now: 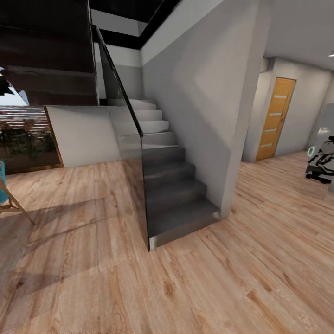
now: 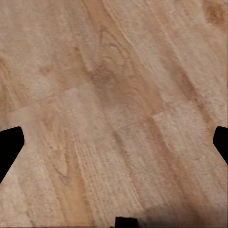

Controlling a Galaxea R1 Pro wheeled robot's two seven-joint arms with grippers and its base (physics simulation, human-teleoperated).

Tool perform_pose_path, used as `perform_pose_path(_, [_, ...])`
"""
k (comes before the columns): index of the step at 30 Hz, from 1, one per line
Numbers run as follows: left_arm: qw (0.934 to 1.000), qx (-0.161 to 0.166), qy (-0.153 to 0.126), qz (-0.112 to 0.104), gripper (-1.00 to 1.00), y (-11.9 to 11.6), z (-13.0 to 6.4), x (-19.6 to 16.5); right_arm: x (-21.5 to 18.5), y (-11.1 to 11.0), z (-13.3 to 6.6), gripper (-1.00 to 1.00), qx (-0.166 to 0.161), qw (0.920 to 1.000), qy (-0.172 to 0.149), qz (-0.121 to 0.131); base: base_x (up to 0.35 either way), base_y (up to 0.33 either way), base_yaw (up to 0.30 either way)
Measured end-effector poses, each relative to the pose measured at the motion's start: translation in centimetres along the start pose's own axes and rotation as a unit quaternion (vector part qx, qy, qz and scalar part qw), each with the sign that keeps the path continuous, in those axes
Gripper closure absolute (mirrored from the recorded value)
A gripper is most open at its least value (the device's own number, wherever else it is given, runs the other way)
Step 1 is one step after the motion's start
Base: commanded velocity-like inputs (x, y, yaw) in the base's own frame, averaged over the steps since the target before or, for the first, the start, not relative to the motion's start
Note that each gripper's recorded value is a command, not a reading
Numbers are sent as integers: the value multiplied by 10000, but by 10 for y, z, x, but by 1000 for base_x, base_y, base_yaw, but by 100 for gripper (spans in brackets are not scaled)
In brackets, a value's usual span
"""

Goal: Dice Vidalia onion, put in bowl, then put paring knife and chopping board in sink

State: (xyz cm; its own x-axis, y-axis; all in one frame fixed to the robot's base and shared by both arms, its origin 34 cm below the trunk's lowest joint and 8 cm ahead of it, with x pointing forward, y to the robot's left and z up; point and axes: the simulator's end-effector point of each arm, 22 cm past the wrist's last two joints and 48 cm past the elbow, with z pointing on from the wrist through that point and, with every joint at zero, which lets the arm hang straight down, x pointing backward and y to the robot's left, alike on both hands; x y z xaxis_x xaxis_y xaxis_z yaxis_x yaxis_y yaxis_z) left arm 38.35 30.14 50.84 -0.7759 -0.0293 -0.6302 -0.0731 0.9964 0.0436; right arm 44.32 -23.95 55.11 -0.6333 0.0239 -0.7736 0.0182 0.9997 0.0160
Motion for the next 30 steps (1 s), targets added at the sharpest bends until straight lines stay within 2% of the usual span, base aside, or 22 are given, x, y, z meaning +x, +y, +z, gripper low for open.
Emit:
perform_pose_path(6, [10000,4,10,4,-100,0,0,1,0,0,0,-100,1,10000,2,-1,-96,290,289])
perform_pose_path(21, [10000,7,-2,6,-100,-1,0,0,1,1,0,-100,-6,10000,7,4,-227,247,289])
perform_pose_path(30, [10000,18,-3,14,-100,-1,0,0,0,1,0,-100,-6,10000,6,4,-59,55,289])
